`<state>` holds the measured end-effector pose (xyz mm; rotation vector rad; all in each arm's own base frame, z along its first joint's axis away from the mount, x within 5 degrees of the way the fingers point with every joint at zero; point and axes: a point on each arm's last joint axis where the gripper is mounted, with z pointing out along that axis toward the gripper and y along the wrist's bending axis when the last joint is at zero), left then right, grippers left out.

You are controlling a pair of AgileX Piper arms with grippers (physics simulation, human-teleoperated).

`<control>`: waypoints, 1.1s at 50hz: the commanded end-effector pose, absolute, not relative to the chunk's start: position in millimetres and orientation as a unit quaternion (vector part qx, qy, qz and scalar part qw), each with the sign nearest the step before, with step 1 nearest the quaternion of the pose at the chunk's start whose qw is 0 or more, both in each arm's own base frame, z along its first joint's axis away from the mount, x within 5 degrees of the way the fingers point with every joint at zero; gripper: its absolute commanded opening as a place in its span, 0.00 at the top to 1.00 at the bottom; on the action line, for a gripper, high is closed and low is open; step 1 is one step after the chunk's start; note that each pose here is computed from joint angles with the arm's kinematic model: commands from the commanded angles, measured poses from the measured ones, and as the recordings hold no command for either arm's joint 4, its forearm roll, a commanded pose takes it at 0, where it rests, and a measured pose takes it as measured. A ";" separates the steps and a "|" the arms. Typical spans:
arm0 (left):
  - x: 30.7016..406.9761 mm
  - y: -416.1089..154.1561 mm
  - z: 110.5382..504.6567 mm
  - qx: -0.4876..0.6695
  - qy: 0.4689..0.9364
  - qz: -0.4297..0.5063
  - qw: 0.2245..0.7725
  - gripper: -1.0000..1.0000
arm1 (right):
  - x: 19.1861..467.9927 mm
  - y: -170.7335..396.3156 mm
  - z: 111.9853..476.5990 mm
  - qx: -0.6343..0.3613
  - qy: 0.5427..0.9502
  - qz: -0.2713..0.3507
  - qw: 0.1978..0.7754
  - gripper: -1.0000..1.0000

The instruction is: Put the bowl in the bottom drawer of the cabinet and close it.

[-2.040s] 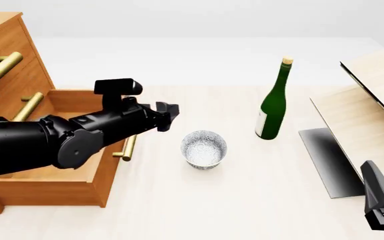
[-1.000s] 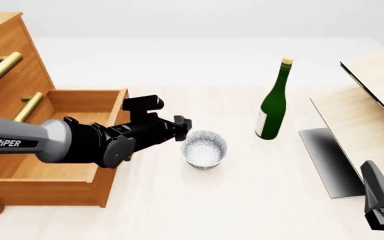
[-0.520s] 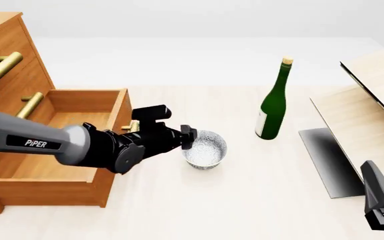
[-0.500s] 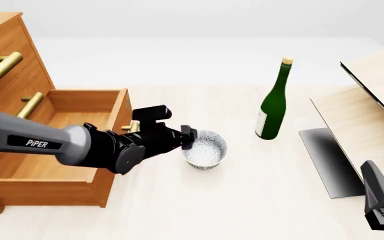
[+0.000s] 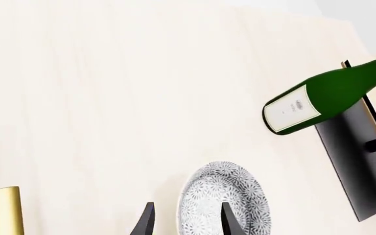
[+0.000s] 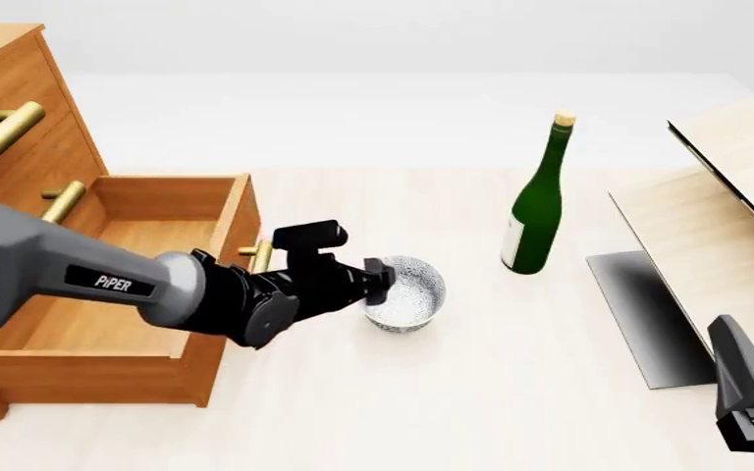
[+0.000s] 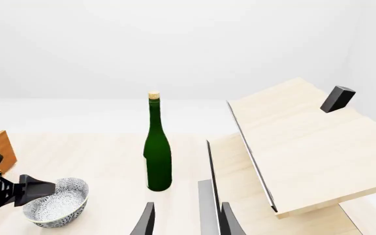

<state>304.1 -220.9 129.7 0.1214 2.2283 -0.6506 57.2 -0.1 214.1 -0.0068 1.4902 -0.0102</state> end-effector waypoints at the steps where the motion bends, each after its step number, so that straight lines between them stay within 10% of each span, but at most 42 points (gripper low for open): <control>1: 306.3 -223.2 121.5 0.044 0.883 -0.256 0.390 0.00 | 57.2 -0.1 214.0 -0.003 0.678 -0.005 0.735 0.00; 22: 303.3 -226.6 111.8 0.042 0.886 -0.259 0.383 0.00 | 57.2 -0.1 214.0 -0.003 0.678 -0.005 0.735 0.00; 23: 303.5 -226.2 112.2 0.042 0.885 -0.259 0.384 1.00 | 57.2 -0.1 214.0 -0.003 0.678 -0.005 0.735 0.00; 55: 292.6 -205.6 152.6 0.055 0.861 -0.264 0.432 1.00 | 57.2 -0.1 214.1 -0.003 0.678 -0.005 0.735 0.00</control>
